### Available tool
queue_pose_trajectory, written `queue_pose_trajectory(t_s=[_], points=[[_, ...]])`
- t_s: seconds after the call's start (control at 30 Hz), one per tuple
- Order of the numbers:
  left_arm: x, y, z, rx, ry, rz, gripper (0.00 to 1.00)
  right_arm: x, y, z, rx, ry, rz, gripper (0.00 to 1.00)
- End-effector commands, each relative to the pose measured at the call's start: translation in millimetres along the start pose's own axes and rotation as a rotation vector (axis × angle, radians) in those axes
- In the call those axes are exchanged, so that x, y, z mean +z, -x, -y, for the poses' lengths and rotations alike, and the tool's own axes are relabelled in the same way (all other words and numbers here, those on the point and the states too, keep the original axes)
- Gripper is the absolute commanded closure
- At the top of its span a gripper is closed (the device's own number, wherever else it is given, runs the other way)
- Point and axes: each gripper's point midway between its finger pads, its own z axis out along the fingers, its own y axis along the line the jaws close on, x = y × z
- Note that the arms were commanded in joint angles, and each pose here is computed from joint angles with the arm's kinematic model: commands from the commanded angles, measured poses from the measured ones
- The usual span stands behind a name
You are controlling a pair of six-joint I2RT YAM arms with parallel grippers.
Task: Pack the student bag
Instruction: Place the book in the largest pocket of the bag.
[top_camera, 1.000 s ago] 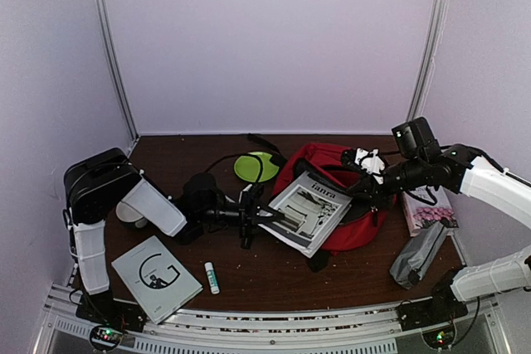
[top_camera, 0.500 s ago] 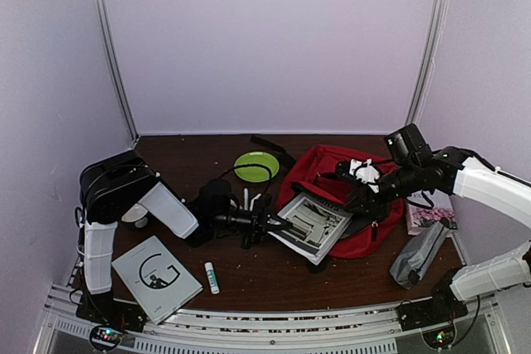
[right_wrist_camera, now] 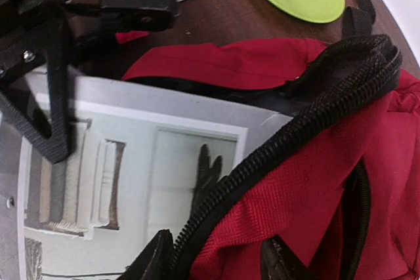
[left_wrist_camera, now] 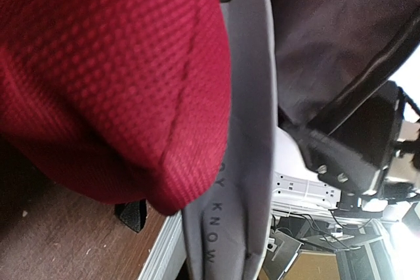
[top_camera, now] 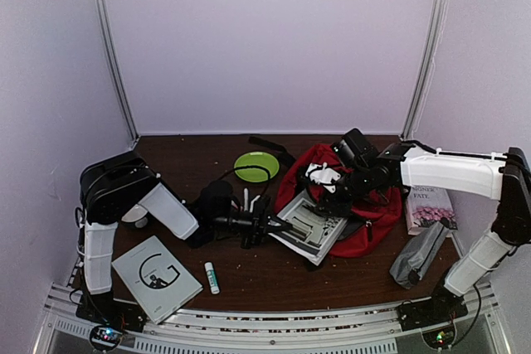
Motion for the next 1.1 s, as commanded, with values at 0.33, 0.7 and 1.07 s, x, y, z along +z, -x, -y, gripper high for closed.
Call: queue_pose_trajectory(t_s=[0.33,0.7,1.07], points=[[6.6,2.5,16.9,0.098,-0.019,-0.002,0.92,-85.8,64.9,-8.7,-0.121,-0.049,0.334,1.0],[15.4,19.3,28.9,0.154,-0.023,0.028,0.92,-127.1,69.0,-52.5,-0.228,0.161,0.399,1.0],[39.8,75.7,51.3,0.249,0.002,0.076,0.92,-123.1,42.2,-77.0,-0.301,0.267,0.368,1.0]])
